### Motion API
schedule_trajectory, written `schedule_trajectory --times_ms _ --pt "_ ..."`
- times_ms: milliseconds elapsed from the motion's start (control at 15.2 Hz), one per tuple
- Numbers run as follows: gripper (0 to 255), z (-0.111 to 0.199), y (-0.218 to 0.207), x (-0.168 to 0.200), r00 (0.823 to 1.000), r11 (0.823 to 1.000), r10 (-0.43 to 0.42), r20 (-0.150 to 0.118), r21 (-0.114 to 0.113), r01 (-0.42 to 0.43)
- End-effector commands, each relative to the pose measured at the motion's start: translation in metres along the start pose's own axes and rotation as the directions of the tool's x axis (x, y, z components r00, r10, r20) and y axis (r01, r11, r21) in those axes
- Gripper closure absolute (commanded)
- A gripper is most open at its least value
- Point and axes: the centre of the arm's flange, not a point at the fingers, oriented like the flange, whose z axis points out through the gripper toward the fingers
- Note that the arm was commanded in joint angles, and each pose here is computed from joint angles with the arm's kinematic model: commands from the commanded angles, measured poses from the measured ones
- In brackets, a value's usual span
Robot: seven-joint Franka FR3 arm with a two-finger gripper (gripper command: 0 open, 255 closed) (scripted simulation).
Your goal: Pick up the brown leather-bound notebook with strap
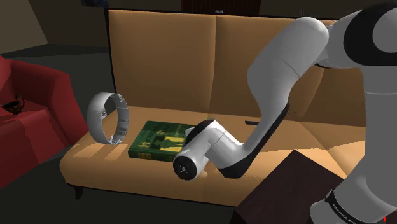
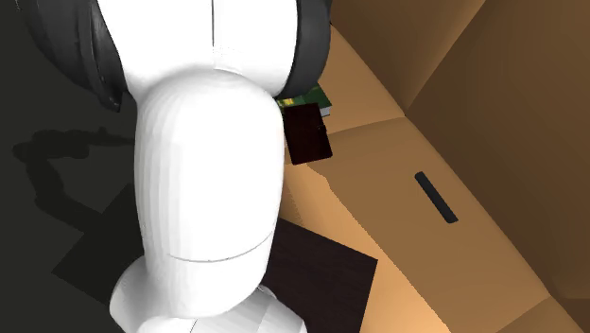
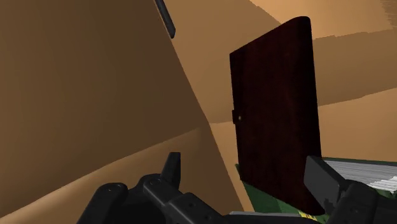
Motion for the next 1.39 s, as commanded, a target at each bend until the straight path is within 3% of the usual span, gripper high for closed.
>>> schedule_trajectory --times_ms 0,264,330,924,990,1320 --pt "0 0.02 -0.03 0.003 0.999 0.997 -0.024 -0.04 -0.068 0.022" --pt "0 0.061 -0.081 0.009 0.992 0.98 -0.078 -0.101 -0.191 0.058" --pt "0 0.065 -0.085 0.009 0.991 0.978 -0.083 -0.105 -0.201 0.061" --pt "0 0.085 -0.118 -0.002 0.991 0.978 -0.083 -0.105 -0.201 0.061" --pt "255 0.085 -0.117 -0.001 0.991 0.978 -0.083 -0.105 -0.201 0.061" --pt "255 0.085 -0.117 -0.002 0.991 0.978 -0.083 -0.105 -0.201 0.061"
